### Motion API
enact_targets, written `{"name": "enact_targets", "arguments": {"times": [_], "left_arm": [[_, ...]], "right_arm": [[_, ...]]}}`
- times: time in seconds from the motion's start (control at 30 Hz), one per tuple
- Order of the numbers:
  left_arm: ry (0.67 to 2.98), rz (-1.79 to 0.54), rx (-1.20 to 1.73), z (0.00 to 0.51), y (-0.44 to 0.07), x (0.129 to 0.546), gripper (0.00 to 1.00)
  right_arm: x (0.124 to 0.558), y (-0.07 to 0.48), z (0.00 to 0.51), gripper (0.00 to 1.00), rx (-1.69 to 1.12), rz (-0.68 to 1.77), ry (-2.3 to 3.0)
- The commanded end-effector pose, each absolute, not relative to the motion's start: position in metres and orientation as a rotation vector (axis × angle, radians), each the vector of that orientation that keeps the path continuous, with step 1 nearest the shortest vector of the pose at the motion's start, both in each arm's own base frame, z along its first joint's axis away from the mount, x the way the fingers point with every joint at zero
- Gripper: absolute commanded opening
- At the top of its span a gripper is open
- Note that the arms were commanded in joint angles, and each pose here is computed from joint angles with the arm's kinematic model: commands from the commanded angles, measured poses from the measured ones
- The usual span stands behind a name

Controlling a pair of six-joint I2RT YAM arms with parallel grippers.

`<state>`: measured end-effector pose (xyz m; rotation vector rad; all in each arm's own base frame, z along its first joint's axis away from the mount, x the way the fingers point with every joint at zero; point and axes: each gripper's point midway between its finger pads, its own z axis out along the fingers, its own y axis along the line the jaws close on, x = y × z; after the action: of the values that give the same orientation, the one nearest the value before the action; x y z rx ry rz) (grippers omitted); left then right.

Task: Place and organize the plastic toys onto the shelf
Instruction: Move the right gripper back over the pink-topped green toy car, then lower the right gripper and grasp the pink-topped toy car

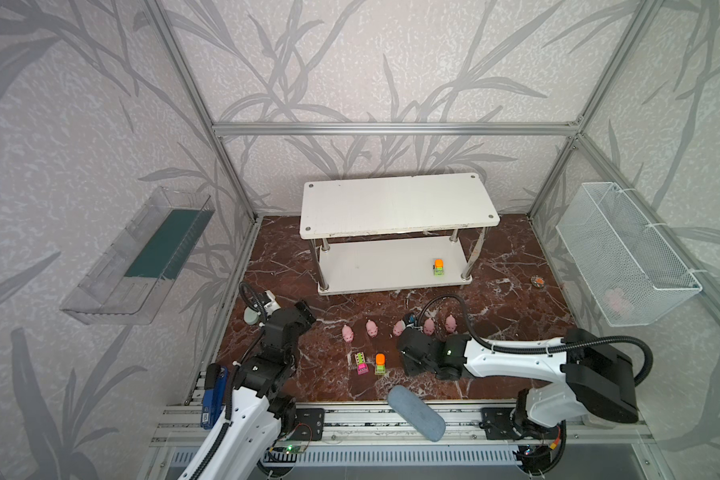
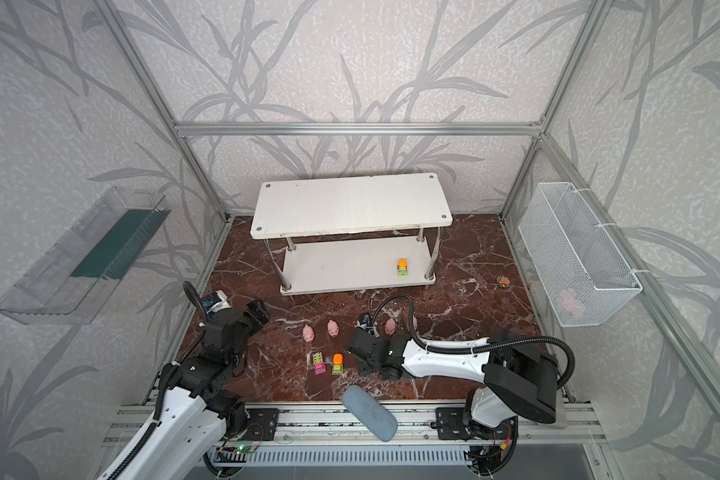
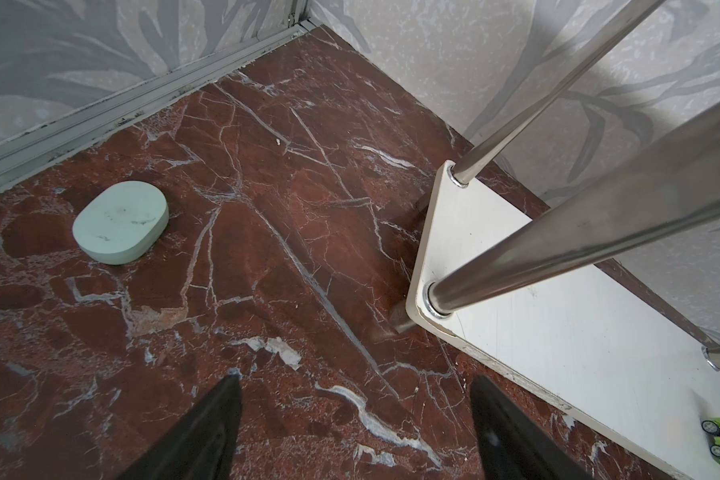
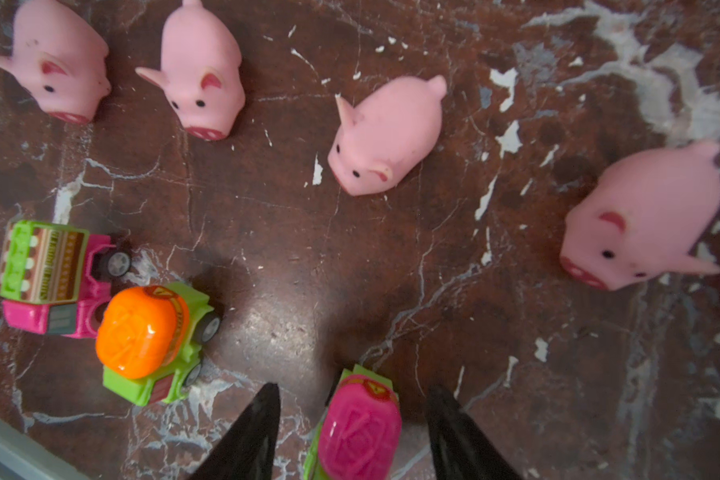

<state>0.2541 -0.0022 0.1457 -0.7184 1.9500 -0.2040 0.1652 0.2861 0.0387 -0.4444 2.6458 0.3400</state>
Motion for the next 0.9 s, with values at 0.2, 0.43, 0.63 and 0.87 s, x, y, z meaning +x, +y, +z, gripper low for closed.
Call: {"name": "enact_targets", "arguments": {"times": [0.2,0.43,0.63,0.87], "left_arm": [[1.928,-0.209,-0.728,0.1502,-0.0017,0.2557,0.84],[1.927,-0.211,-0.730,0.1503,-0.0020,0.2564,0.84],[1.925,-0.211,-0.733,0.1504,-0.0017,0.2565,0.84],[1.929,-0.211,-0.734,0.1481,-0.0023,0.2574,0.84]], "right_arm": [[0.1638,0.2851,0.0351,0.50,-0.434,0.294,2.676],[0.1647,0.2842,0.0327,0.40,-0.440,0.250,2.694],[0.1645,0.2827,0.0354,0.32,-0.450,0.234,2.694],[0.1636,0.2784,0.0373,0.33,-0.457,0.216,2.698]]}}
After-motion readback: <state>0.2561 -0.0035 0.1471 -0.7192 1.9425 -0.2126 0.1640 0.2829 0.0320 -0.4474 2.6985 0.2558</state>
